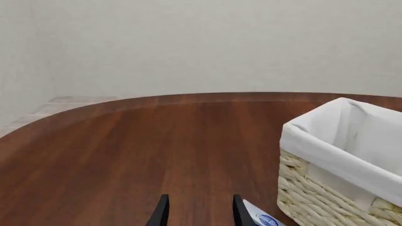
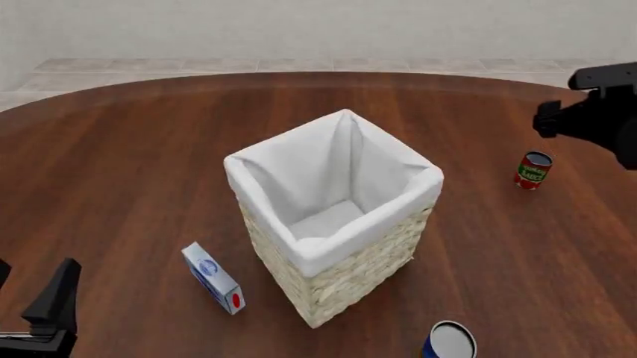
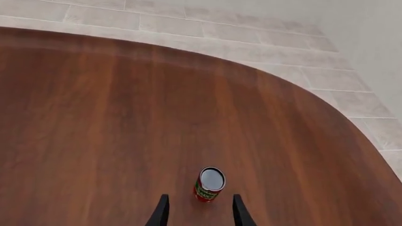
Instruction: Pick up the tomato sauce, and put it in the basket.
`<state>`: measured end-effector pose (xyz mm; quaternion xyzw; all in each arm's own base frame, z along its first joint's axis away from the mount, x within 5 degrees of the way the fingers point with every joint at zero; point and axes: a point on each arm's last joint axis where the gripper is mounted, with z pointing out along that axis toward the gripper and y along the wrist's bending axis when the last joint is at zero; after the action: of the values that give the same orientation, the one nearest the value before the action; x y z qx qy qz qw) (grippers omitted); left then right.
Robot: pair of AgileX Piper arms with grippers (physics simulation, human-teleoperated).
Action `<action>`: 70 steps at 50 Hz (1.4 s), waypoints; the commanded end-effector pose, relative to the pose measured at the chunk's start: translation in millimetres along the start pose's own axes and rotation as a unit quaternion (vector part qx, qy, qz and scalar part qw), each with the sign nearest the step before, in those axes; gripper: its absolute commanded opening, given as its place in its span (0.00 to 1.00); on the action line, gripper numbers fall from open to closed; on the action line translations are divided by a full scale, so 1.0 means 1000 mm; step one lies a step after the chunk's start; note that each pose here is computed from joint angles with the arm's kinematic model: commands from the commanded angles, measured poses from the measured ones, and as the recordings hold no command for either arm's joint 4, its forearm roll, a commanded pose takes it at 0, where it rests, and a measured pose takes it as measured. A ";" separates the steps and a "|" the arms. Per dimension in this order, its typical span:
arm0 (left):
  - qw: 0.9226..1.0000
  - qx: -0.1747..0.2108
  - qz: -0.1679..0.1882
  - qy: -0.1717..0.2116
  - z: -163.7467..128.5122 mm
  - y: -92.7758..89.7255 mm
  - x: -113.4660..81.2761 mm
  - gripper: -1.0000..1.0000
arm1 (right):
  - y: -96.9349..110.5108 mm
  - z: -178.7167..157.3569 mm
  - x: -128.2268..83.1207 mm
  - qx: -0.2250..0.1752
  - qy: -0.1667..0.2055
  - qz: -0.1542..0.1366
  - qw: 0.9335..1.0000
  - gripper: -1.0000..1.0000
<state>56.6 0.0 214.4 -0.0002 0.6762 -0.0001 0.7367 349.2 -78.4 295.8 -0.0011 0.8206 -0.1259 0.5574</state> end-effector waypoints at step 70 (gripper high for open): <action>1.000 0.000 0.000 0.000 0.000 0.000 0.000 1.00 | -0.022 0.123 0.061 0.015 0.088 0.003 0.996 1.00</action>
<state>56.6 0.0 214.4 -0.0002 0.6763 -0.0001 0.7367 429.5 -131.6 219.6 0.0186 0.8586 -0.1394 0.4930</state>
